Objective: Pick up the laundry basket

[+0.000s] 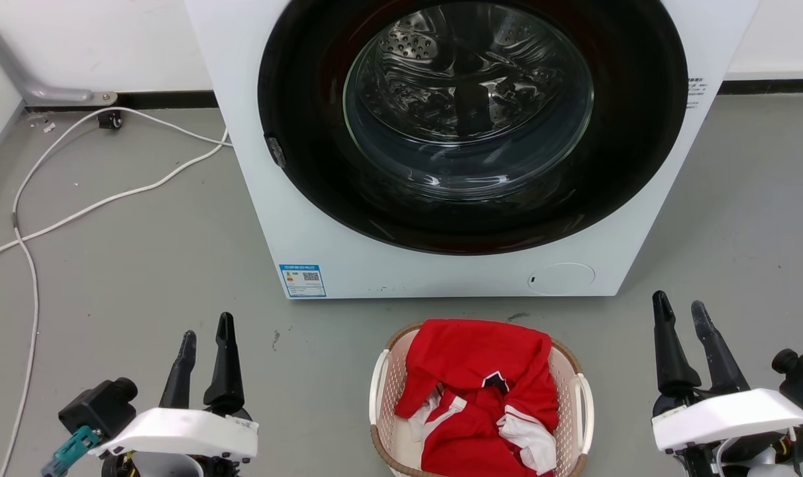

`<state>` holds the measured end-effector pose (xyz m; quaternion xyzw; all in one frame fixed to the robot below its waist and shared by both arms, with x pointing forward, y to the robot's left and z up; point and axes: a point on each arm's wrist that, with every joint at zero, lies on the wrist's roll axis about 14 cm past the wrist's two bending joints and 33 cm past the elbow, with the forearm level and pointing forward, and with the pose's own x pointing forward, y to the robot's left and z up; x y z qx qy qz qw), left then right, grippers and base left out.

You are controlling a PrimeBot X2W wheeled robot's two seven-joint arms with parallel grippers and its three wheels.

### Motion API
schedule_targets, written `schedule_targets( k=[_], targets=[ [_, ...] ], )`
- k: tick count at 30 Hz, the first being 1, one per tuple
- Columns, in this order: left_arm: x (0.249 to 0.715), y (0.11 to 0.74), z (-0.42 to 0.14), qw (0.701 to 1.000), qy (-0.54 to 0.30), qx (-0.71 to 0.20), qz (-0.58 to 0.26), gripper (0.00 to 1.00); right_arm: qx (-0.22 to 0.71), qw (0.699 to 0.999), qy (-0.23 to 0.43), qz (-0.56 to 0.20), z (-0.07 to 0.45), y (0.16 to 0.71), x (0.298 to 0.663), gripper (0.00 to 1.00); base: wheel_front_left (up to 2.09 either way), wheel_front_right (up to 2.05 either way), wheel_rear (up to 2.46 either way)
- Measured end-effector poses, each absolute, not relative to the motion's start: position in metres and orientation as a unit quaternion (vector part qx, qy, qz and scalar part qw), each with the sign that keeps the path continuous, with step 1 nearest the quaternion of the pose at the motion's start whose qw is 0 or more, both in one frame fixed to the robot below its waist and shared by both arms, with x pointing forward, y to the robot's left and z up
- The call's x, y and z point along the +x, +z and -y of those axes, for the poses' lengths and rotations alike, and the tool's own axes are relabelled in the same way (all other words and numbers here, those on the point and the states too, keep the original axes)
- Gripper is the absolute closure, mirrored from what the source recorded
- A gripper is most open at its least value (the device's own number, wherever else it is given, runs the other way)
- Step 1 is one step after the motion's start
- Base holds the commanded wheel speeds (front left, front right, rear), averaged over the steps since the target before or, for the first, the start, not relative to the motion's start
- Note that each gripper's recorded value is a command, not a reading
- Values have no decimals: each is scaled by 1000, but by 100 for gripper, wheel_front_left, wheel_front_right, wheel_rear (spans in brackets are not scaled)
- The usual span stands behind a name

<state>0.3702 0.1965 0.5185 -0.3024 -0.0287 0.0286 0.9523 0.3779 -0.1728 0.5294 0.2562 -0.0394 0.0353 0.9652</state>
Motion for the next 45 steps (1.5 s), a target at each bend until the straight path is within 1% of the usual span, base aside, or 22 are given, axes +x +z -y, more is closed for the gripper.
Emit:
schedule_targets(
  k=[18, 45],
  targets=[
    [365, 517, -194, 980, 30, -195, 34, 0, 152, 985, 52, 60, 164, 536, 374, 0, 0, 0, 0],
    [359, 525, -185, 995, 13, -78, 60, 0, 27, 993, 71, 88, 155, 544, 367, 0, 0, 0, 0]
  ],
)
